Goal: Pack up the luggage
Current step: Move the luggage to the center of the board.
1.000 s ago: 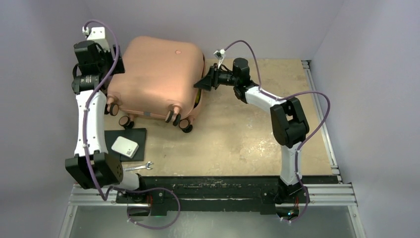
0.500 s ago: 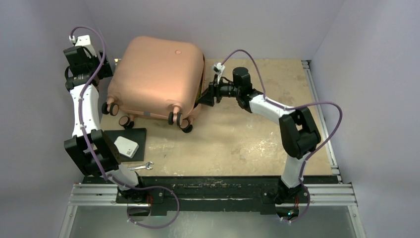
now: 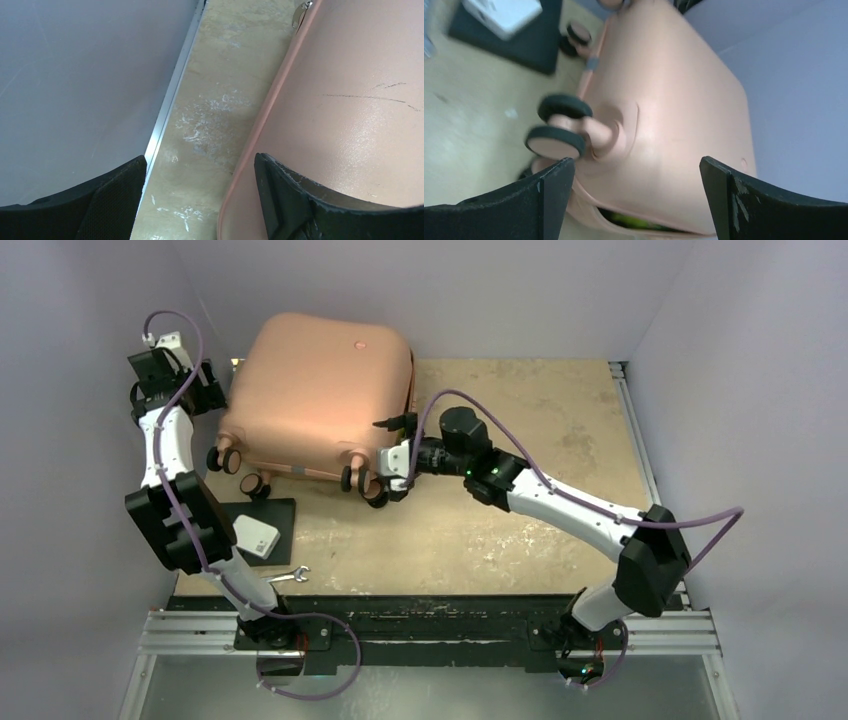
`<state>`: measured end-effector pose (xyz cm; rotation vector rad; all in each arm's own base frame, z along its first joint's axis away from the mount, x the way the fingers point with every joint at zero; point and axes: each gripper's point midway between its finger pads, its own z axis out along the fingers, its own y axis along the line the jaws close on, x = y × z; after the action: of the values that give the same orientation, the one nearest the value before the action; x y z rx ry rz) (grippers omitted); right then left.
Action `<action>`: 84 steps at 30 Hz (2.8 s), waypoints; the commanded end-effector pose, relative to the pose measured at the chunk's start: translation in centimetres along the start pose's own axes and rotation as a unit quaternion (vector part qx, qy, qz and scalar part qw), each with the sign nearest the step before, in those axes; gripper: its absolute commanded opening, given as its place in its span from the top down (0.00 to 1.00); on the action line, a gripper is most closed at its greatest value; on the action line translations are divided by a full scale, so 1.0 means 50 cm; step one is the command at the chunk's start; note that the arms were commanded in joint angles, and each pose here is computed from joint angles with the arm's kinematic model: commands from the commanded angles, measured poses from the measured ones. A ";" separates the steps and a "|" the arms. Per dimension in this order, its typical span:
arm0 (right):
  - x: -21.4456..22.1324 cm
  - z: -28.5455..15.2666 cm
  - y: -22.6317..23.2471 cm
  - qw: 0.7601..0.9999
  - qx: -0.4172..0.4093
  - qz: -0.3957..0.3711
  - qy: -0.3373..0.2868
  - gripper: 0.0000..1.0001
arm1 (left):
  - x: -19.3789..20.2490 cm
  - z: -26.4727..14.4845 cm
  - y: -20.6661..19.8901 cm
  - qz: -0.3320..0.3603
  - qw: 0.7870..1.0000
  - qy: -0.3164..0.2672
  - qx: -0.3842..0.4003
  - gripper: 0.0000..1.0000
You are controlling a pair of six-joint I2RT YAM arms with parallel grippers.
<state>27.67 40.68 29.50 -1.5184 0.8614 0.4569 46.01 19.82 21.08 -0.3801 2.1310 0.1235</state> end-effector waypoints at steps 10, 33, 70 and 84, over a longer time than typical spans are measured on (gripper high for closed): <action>0.120 0.023 0.071 0.940 -0.055 -0.301 0.152 0.01 | 0.091 0.025 -0.049 -0.033 0.996 0.055 0.064 0.22; 0.079 0.123 0.065 0.915 0.008 -0.367 0.169 0.01 | 0.173 0.067 -0.065 -0.079 0.990 0.088 0.081 0.20; -0.102 0.107 -0.218 0.894 0.208 -0.347 0.194 0.68 | 0.257 0.093 -0.089 -0.068 0.985 0.138 0.076 0.18; 0.046 0.085 -0.169 0.896 0.177 -0.339 0.227 0.67 | 0.281 0.083 -0.143 -0.024 0.986 0.146 0.077 0.18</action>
<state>37.54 42.42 30.38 -1.6044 0.7489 -0.6686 45.99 20.89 12.53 -0.5600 2.1401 0.1594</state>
